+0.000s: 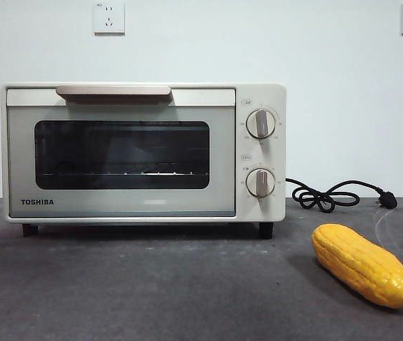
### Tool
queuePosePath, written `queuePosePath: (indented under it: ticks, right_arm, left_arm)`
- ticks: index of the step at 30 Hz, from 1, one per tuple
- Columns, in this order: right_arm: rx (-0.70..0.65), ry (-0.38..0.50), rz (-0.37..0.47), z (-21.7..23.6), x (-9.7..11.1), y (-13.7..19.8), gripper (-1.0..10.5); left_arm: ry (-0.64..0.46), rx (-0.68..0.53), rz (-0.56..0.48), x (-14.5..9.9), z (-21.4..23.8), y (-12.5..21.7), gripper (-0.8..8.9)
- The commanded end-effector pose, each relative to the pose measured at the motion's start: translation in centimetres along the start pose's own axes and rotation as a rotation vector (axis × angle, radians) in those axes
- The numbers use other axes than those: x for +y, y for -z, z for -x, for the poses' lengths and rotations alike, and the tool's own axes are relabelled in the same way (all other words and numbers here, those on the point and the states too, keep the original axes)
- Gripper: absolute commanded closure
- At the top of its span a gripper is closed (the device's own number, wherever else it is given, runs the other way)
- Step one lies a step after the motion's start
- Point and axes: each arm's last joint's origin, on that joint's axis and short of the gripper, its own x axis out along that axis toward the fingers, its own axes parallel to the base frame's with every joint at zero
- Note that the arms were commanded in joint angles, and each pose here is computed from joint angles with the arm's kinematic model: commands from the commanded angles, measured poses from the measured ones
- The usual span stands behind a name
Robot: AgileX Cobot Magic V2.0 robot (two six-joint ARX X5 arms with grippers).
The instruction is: Take the corn from the table,put the corn in the oven
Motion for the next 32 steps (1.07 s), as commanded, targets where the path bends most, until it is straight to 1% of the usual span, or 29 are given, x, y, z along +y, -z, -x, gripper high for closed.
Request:
queuePosePath:
  ticks: [1,4,7,9,14,17,22,25,30,32]
  right_arm:
    - [0.064,0.020,-0.017,-0.8,-1.0,0.3,6.8]
    - [0.152,0.047,-0.059,-1.7,-2.2,1.2,5.9]
    - [0.261,0.126,-0.090,-2.8,-3.2,2.5,4.7]
    - [0.338,0.178,-0.085,-3.6,-3.7,3.4,4.4]
    - [0.537,0.299,-0.048,-6.2,-4.0,5.9,4.4]
    - [0.642,0.361,-0.004,-8.2,-3.9,7.5,4.4]
    - [0.814,0.430,0.068,-11.2,-3.8,10.6,4.4]
    - [0.922,0.480,0.101,-12.7,-4.2,12.7,4.4]
    - [1.066,0.511,0.101,-14.7,-5.5,15.7,4.4]
    - [1.102,0.542,0.110,-15.3,-6.1,16.6,4.4]
  left_arm:
    - [0.041,0.050,-0.007,0.0,-0.9,-1.0,8.17]
    - [0.062,0.088,0.009,0.1,-1.9,-1.9,8.17]
    - [0.089,0.114,0.016,0.1,-2.8,-2.7,8.17]
    - [0.096,0.119,0.017,0.1,-3.2,-3.0,8.17]
    - [0.113,0.135,0.023,0.1,-4.0,-3.2,8.17]
    - [0.114,0.148,0.020,0.3,-4.4,-3.0,8.17]
    - [0.111,0.163,0.023,0.4,-4.5,-2.9,8.17]
    - [0.109,0.169,0.020,0.4,-4.5,-2.8,8.17]
    - [0.105,0.180,0.012,0.5,-4.5,-2.7,8.17]
    - [0.101,0.189,0.019,0.5,-4.5,-2.6,8.17]
